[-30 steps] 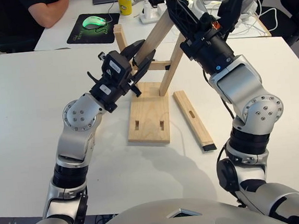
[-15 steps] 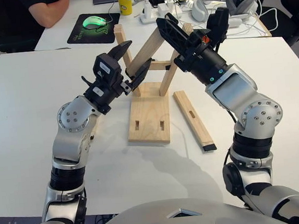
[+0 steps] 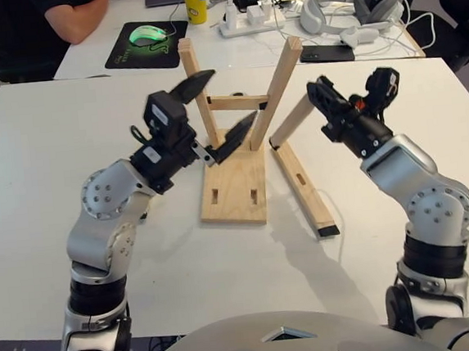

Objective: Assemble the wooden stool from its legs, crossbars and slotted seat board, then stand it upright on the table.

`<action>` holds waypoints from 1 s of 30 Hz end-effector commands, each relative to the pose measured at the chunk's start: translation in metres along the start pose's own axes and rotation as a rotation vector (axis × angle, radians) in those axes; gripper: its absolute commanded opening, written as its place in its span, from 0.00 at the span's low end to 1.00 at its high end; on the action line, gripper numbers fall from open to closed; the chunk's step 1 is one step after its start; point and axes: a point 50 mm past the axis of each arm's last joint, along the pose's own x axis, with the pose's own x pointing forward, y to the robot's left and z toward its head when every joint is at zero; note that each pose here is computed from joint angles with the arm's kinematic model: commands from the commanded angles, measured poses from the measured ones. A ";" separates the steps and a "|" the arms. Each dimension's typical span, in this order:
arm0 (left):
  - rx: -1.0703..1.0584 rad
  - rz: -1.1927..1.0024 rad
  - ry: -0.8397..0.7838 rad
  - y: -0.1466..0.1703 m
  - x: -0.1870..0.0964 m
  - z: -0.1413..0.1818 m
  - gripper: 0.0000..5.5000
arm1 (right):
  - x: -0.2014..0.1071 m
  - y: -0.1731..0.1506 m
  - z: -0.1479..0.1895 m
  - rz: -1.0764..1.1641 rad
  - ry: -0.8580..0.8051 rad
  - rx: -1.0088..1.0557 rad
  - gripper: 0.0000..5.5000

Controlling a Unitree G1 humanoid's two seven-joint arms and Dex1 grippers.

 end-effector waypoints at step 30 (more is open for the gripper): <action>0.031 0.129 0.128 0.023 -0.018 -0.021 0.82 | -0.032 -0.026 -0.044 -0.196 -0.006 -0.287 0.07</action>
